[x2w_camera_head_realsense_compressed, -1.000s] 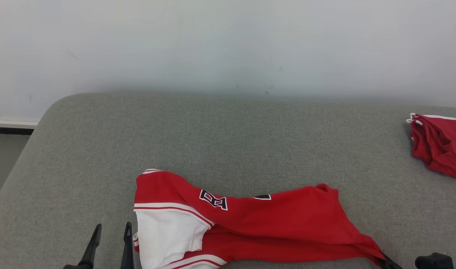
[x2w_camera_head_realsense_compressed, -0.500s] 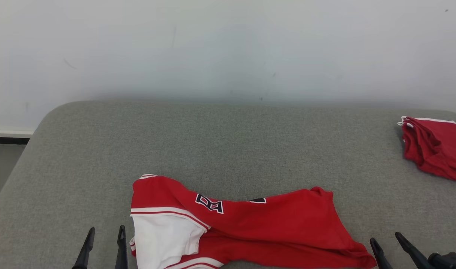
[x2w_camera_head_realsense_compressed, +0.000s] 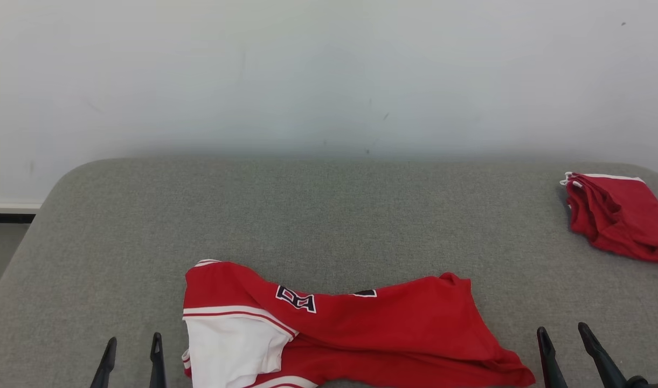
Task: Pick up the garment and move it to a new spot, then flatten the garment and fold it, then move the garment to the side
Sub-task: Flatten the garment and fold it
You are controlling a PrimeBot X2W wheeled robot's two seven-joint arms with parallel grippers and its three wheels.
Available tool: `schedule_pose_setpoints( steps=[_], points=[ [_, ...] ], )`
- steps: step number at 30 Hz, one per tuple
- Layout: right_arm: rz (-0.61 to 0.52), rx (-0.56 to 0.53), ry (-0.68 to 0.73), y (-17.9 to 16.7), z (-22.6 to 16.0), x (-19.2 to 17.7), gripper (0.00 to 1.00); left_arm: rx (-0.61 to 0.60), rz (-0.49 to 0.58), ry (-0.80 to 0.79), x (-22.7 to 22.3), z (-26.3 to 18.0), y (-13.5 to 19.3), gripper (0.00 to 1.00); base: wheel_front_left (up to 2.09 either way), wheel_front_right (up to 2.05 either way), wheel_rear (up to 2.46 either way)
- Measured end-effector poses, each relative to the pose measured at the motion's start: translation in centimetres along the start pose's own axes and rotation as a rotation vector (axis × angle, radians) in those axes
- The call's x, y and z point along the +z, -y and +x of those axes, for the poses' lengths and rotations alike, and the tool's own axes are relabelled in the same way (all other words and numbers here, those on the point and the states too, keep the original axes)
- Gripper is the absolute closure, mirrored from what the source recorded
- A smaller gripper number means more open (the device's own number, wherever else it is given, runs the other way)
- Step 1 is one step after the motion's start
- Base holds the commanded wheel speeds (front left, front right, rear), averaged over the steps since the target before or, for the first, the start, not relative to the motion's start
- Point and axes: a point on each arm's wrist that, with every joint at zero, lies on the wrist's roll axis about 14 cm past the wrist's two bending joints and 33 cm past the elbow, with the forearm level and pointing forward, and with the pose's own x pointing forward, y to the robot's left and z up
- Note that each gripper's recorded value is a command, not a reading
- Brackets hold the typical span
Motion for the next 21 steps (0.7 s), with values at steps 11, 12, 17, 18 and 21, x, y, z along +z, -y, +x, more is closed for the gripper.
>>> schedule_pose_setpoints(
  steps=[11, 12, 17, 18, 21],
  points=[
    [0.028, -0.018, 0.027, -0.8, -0.1, 0.4, 0.0, 0.009, 0.014, -0.016, -0.4, -0.3, -0.5, 0.0, 0.0, 0.0, 0.0],
    [0.029, -0.017, 0.026, -0.9, -0.1, 0.3, 0.0, 0.008, 0.013, -0.026, -0.7, -0.5, -0.5, 0.0, 0.0, 0.0, 0.0],
    [0.029, -0.022, 0.004, -0.7, -0.2, -0.3, 0.0, -0.013, 0.002, -0.098, -2.9, -1.6, 0.2, 0.0, 0.0, 0.0, 0.0],
    [0.026, -0.023, -0.009, -0.5, -0.2, -0.7, 0.0, -0.019, 0.002, -0.119, -3.6, -1.8, 0.3, 0.0, 0.0, 0.0, 0.0],
    [0.017, -0.026, -0.061, 0.0, -0.4, -2.2, 0.0, -0.046, -0.019, -0.192, -5.7, -2.9, 1.2, 0.0, 0.0, 0.0, 0.0]
  ],
)
